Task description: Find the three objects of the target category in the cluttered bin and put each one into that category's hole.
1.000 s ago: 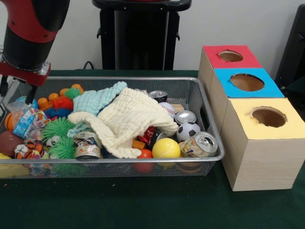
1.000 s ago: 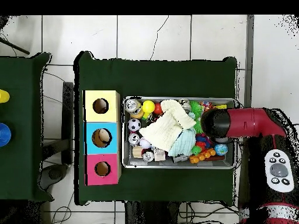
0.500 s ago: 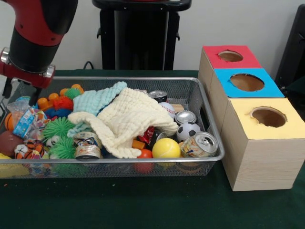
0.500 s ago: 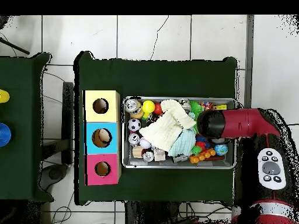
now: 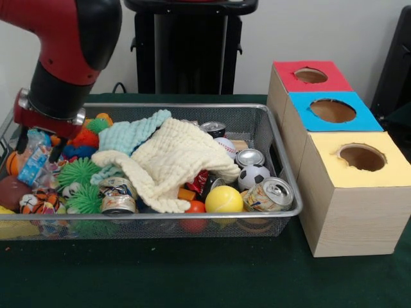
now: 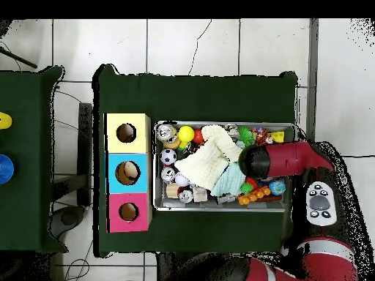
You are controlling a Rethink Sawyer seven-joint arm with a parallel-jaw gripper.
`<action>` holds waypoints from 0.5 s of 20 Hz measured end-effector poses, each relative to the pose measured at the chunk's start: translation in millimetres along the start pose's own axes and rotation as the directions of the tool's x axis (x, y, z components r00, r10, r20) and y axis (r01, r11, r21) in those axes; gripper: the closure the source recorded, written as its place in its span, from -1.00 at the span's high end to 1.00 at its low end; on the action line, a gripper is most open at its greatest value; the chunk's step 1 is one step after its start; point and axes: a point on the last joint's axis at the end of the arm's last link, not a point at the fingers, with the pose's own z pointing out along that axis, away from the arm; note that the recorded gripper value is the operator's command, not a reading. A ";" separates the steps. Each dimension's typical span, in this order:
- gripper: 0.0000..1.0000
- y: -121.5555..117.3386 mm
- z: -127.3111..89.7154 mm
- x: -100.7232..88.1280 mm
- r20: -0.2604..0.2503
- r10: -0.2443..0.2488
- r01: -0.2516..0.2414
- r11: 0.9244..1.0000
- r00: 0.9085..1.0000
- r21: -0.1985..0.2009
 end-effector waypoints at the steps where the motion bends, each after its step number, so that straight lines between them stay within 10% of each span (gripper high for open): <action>1: 1.00 5.0 2.8 0.3 0.007 -0.008 0.008 1.000 1.000 0.005; 10: 1.00 25.0 -2.0 -3.0 0.048 0.021 -0.023 0.999 0.999 0.046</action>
